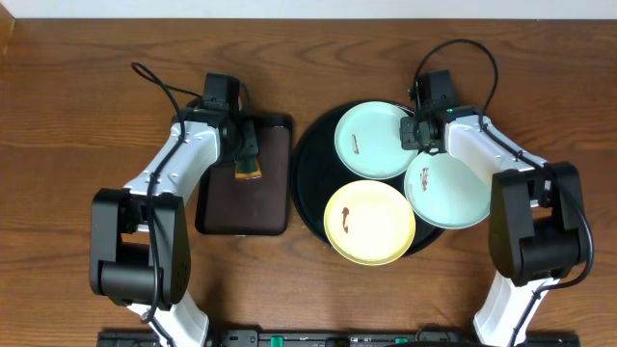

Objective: Clean dirty plates on tray and stack at the side
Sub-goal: 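Lower left gripper onto the green sponge and close on it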

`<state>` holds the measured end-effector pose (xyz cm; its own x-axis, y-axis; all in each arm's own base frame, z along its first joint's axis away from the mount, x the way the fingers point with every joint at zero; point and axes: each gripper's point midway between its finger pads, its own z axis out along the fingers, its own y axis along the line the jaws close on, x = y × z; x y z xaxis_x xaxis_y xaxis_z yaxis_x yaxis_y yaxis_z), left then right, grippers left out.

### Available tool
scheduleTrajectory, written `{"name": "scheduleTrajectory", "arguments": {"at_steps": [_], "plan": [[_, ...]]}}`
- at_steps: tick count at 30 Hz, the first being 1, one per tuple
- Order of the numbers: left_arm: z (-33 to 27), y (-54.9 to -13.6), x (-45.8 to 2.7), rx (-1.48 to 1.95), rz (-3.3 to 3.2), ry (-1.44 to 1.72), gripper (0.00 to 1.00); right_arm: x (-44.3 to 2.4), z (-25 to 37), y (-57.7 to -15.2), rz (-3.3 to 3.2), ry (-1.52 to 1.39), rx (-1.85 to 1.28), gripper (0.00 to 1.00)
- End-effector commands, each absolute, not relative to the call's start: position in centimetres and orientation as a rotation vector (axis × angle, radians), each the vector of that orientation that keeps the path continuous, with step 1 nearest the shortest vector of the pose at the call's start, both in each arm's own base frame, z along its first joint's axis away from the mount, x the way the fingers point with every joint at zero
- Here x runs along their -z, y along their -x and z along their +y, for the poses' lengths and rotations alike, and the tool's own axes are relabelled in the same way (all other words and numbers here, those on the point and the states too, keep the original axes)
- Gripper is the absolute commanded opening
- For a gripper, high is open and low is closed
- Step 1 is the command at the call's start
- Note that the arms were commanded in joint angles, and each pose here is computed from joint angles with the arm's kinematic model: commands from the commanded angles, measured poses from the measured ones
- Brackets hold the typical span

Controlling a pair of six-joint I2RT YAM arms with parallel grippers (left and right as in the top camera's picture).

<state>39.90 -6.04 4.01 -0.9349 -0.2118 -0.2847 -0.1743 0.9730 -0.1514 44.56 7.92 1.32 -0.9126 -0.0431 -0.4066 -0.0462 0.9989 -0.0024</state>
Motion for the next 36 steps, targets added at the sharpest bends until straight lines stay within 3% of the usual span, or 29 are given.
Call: {"name": "scheduleTrajectory", "arguments": {"at_steps": [1, 16, 19, 23, 36], "plan": [[-6.2, -39.4, -3.2, 0.18, 2.845, 0.285, 0.43, -1.8, 7.6, -45.4, 2.704, 0.06, 0.007, 0.01], [-6.1, -38.6, -2.0, 0.17, 2.878, 0.29, 0.44, -1.5, 7.5, -44.8, 2.728, 0.063, 0.014, 0.01], [-6.1, -38.5, -1.8, 0.17, 2.881, 0.291, 0.54, -1.5, 7.5, -44.8, 2.728, 0.062, 0.014, 0.01], [-6.1, -38.8, -1.9, 0.173, 2.87, 0.289, 0.58, -1.5, 7.5, -44.8, 2.728, 0.063, 0.013, 0.01], [-6.2, -38.9, -1.7, 0.174, 2.867, 0.289, 0.59, -1.5, 7.5, -44.8, 2.728, 0.063, 0.014, 0.01]]}}
